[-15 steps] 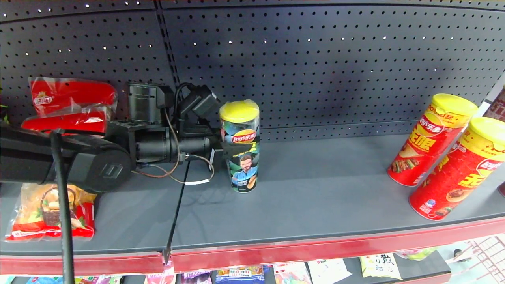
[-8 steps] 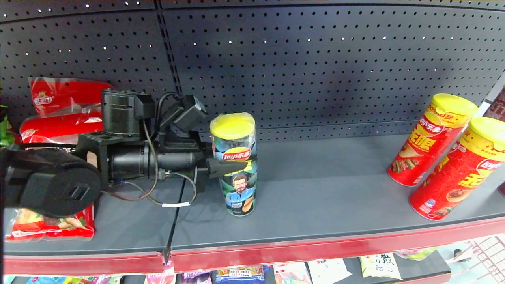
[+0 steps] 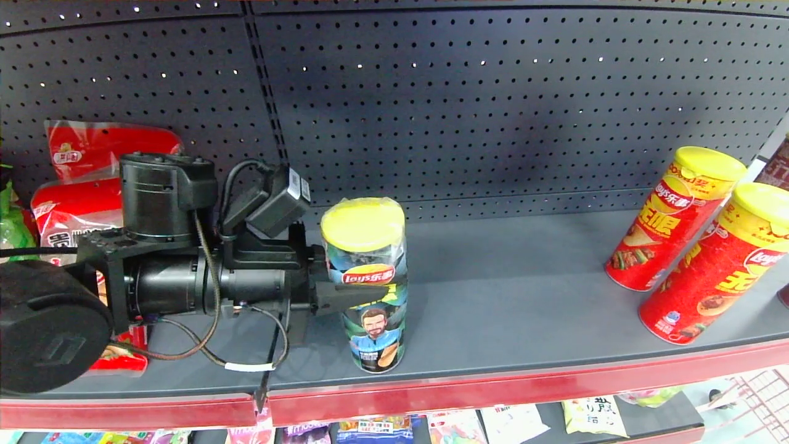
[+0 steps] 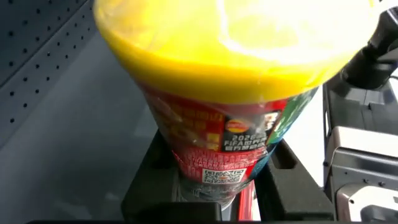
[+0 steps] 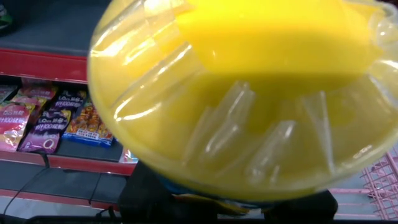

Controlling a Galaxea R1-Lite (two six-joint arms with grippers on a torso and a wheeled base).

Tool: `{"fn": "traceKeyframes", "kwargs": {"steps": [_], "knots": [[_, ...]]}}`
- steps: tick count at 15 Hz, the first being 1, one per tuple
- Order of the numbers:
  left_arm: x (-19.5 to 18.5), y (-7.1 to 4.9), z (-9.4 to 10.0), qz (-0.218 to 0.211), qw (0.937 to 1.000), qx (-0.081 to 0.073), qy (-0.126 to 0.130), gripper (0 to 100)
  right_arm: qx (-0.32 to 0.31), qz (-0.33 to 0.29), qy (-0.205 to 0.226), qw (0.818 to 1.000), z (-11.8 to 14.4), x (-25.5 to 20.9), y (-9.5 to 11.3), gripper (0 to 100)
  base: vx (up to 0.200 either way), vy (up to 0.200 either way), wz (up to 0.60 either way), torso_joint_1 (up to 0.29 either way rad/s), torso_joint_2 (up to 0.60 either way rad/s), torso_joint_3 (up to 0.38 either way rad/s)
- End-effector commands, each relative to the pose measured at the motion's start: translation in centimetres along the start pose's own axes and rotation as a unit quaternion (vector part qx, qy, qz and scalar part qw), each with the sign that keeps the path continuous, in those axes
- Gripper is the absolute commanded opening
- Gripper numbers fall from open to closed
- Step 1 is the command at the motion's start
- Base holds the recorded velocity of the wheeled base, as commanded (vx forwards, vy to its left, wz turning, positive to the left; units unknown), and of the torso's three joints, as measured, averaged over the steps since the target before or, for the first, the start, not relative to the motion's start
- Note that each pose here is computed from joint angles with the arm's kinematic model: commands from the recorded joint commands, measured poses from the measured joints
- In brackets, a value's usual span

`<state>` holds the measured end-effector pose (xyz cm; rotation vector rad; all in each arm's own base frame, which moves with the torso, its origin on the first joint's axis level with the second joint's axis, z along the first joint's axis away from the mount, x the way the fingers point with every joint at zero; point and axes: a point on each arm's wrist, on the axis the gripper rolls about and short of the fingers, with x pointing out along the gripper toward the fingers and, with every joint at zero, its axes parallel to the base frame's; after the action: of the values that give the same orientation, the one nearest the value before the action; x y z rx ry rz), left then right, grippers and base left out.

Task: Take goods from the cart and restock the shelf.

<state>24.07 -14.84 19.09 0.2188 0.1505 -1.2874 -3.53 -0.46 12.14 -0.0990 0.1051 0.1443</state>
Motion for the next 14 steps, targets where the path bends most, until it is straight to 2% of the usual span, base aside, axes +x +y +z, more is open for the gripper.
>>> {"fn": "traceKeyframes", "kwargs": {"steps": [1, 5, 8, 12, 13, 14], "knots": [[0.6, 0.2, -0.7, -0.003, 0.9999, 0.001, 0.010, 0, 0.000, 0.001, -0.001, 1.000, 0.0, 0.0, 0.0, 0, 0.000, 0.000, 0.00, 0.000, 0.00, 0.000], [0.9, -0.6, -1.0, -0.018, 0.9997, 0.000, 0.015, 0, 0.000, -0.001, -0.001, 1.000, 0.0, 0.0, 0.0, 0, 0.000, 0.000, 0.00, 0.000, 0.00, 0.000], [0.3, -1.6, -1.8, -0.020, 0.9994, -0.010, 0.026, 0, 0.000, 0.000, -0.001, 1.000, 0.1, 0.0, 0.0, 0, 0.000, 0.000, 0.00, 0.000, 0.00, 0.000], [0.1, -1.7, -2.1, -0.012, 0.9993, -0.013, 0.033, 0, -0.001, 0.004, 0.004, 1.000, 0.2, 0.1, 0.0, 0, 0.000, 0.000, 0.00, 0.000, 0.00, 0.000], [0.1, -1.7, -2.2, -0.012, 0.9993, -0.013, 0.033, 100, -0.001, 0.008, 0.004, 1.000, 0.3, 0.1, 0.0, 0, 0.000, 0.000, 0.00, 0.000, 0.00, 0.000], [0.1, -1.6, -2.3, -0.010, 0.9992, -0.014, 0.035, 100, -0.001, 0.009, 0.006, 1.000, 0.4, 0.2, 0.0, 0, 0.000, 0.000, 0.00, 0.000, 0.00, 0.000]]}}
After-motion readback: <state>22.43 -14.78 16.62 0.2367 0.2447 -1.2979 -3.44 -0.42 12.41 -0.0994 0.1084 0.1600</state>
